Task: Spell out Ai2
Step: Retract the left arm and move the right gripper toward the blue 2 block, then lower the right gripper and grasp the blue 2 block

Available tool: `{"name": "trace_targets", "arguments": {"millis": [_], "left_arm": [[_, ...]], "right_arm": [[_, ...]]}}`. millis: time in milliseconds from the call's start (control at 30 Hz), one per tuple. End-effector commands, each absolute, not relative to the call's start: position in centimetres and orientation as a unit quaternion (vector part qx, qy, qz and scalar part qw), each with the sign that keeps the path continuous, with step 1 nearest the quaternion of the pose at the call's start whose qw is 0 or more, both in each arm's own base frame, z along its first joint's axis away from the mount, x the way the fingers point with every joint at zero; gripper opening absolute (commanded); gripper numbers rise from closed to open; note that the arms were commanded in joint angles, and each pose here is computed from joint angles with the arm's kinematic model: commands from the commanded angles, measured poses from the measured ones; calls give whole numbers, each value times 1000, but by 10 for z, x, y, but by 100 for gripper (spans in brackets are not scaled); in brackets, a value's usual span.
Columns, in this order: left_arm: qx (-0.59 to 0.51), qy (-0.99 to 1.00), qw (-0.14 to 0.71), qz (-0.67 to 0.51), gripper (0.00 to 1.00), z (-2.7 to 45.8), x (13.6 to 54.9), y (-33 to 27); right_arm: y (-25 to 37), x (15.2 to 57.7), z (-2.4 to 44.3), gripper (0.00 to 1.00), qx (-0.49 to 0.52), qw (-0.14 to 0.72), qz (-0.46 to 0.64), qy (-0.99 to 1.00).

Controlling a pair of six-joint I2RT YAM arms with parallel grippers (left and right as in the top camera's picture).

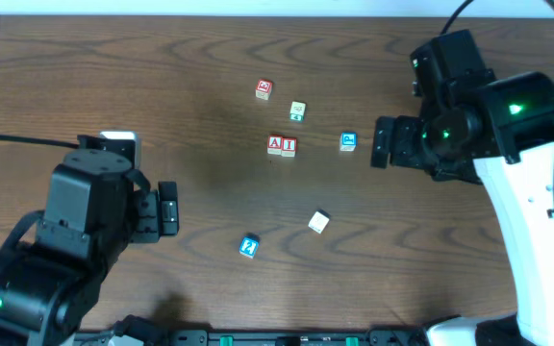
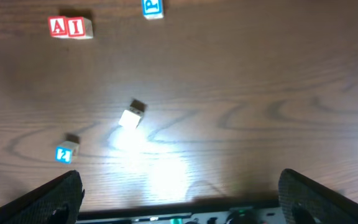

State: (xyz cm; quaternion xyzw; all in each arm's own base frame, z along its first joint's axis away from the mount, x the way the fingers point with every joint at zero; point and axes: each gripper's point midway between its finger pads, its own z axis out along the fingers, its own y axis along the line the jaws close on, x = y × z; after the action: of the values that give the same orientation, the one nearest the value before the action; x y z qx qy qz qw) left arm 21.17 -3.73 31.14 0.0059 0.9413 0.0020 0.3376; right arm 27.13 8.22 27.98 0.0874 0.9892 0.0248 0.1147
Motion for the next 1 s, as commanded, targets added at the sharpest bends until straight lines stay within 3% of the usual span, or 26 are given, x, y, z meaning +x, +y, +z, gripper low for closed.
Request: {"name": "trace_targets", "arguments": {"millis": [0, 267, 500, 800, 967], "left_arm": [[-4, 945, 328, -2, 95, 309, 209, -37], [-8, 945, 328, -1, 96, 309, 208, -36], [-48, 944, 325, 27, 95, 307, 204, -22], [-151, 918, 353, 101, 95, 320, 200, 16], [-155, 907, 382, 89, 95, 348, 194, 19]], "right_arm": [[94, 265, 278, 99, 114, 96, 57, 987], [127, 251, 278, 99, 19, 79, 88, 993], [161, 231, 277, 99, 104, 42, 122, 986], [216, 182, 282, 99, 95, -25, 169, 981], [235, 155, 283, 99, 99, -40, 164, 981]]}}
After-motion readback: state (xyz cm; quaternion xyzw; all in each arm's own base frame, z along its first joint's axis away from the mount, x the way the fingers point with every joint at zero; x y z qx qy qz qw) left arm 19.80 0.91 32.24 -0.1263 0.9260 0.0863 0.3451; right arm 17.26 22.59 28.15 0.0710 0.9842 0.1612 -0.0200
